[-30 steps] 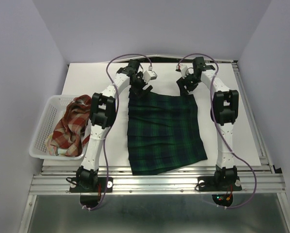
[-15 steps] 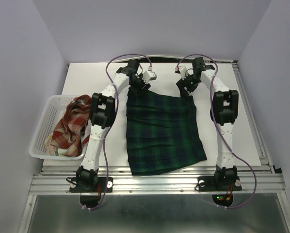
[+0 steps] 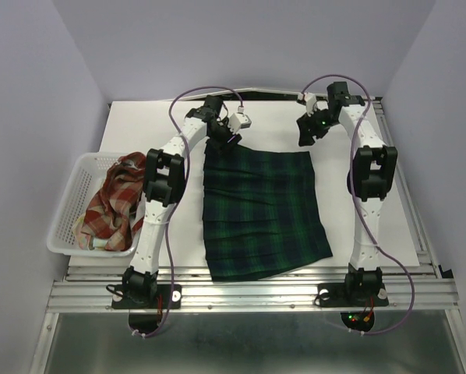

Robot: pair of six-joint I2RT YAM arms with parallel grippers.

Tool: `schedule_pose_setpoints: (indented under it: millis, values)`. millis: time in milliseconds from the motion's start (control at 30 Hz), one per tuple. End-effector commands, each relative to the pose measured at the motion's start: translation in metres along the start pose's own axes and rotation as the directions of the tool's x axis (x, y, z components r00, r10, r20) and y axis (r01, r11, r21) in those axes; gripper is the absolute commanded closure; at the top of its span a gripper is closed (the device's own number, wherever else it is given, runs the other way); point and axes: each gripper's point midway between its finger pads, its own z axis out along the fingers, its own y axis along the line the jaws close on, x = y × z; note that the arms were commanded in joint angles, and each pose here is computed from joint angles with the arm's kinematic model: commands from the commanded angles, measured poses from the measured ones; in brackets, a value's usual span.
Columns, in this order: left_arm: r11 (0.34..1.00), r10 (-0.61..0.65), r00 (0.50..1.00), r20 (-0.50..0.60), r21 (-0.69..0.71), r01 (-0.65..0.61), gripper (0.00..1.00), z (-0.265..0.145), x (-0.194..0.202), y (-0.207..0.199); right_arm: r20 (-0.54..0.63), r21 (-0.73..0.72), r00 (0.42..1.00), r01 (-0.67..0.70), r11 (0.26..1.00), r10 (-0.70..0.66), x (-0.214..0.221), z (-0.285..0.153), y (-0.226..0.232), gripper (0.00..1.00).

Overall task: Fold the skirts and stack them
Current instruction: Fold the skirt

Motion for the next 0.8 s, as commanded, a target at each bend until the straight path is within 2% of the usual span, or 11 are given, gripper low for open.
schedule_pose_setpoints:
  millis: [0,133,267,433,500,533,567,600,633,667,767]
  values:
    - [1.0,-0.018,0.995,-0.096,-0.011,0.017,0.36,0.001,0.035,0.005,-0.032,-0.043,0.999,0.04,0.998,-0.041,0.011,0.009,0.011,0.27]
    - [1.0,-0.021,0.995,-0.101,-0.01,0.021,0.37,0.001,0.037,0.005,-0.065,-0.077,0.996,0.057,0.995,-0.062,0.023,0.023,0.016,0.29]
    - [0.999,-0.033,0.995,-0.093,-0.001,0.033,0.41,-0.001,0.037,0.006,-0.115,-0.128,0.988,0.086,0.988,-0.101,0.039,0.031,0.027,0.33]
    - [0.998,-0.053,0.996,-0.076,0.012,0.055,0.46,-0.005,0.037,0.008,-0.173,-0.161,0.975,0.112,0.981,-0.14,0.057,0.035,0.039,0.4]
    - [0.998,-0.056,0.996,-0.074,0.019,0.058,0.52,-0.005,0.037,0.008,-0.178,-0.163,0.973,0.119,0.979,-0.147,0.058,0.035,0.039,0.46]
    - [0.998,-0.059,0.996,-0.073,0.019,0.06,0.55,-0.005,0.037,0.008,-0.179,-0.17,0.972,0.124,0.978,-0.155,0.056,0.036,0.044,0.5]
    - [0.998,-0.056,0.996,-0.073,0.021,0.058,0.64,-0.005,0.037,0.008,-0.177,-0.167,0.972,0.123,0.978,-0.153,0.056,0.037,0.043,0.55]
    - [0.998,-0.054,0.996,-0.071,0.022,0.056,0.69,-0.005,0.036,0.008,-0.171,-0.163,0.973,0.126,0.979,-0.153,0.053,0.035,0.042,0.71]
    - [0.998,-0.051,0.996,-0.067,0.019,0.053,0.75,-0.006,0.034,0.009,-0.169,-0.159,0.974,0.124,0.979,-0.151,0.051,0.035,0.042,0.81]
    - [0.999,-0.047,0.997,-0.064,0.013,0.048,0.89,-0.007,0.032,0.011,-0.161,-0.142,0.977,0.114,0.983,-0.136,0.046,0.034,0.039,0.99]
    - [0.998,-0.038,0.999,-0.025,-0.058,0.036,1.0,-0.018,0.014,0.028,-0.122,-0.06,0.986,0.104,0.993,-0.111,0.028,0.029,0.027,0.99]
